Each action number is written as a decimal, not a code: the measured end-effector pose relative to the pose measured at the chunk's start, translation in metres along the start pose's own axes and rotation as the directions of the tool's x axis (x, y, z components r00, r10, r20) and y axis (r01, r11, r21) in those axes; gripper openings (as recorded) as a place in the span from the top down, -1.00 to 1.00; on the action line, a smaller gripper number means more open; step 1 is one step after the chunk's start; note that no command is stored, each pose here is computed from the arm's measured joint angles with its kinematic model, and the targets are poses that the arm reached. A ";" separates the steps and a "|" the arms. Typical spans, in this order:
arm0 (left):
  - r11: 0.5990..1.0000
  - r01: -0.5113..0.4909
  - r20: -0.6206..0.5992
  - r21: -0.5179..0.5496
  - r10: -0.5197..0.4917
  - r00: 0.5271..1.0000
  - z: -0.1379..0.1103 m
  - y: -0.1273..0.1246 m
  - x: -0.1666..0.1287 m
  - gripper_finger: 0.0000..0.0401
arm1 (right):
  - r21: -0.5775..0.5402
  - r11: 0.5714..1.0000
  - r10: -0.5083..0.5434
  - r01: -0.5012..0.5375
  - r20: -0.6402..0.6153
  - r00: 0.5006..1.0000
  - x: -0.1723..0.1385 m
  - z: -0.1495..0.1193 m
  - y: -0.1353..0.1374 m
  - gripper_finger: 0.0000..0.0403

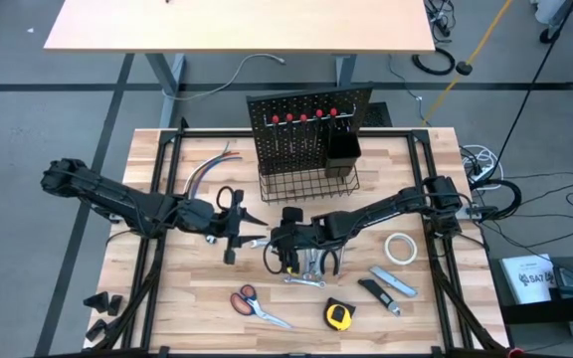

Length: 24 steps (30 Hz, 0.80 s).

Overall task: Hang tools onto peg board
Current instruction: Put the wrench into the black bin on the pegboard

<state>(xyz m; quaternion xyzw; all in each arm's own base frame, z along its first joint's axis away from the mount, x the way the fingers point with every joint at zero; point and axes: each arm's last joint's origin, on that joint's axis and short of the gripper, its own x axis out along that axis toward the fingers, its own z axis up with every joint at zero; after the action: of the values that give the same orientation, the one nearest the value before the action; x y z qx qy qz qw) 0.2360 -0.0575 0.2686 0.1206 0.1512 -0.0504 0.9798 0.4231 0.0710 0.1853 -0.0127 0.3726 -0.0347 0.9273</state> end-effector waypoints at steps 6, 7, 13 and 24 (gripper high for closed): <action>1.000 -0.002 0.011 0.015 0.002 1.000 0.005 0.005 -0.023 0.26 | -0.004 1.000 -0.006 0.006 0.004 1.000 0.022 -0.008 -0.002 -0.16; 1.000 -0.003 0.029 0.011 0.003 1.000 0.005 0.006 -0.028 0.26 | -0.013 1.000 -0.005 0.005 -0.001 1.000 0.026 -0.009 -0.002 -0.16; 1.000 -0.018 0.121 -0.018 0.020 0.992 -0.013 0.007 -0.049 0.26 | -0.025 0.999 -0.025 0.024 -0.023 0.999 0.048 0.000 -0.003 -0.16; 0.997 -0.007 0.195 -0.071 0.021 0.981 -0.015 0.008 -0.061 0.26 | -0.003 0.998 -0.066 0.066 -0.205 0.977 0.083 -0.006 -0.004 -0.15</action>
<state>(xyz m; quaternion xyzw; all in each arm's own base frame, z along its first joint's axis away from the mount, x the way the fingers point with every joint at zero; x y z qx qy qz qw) 0.1752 -0.0423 0.2756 0.0816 0.0550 -0.0498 0.9939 0.4782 0.0610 0.1242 -0.0194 0.4656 -0.0674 0.8822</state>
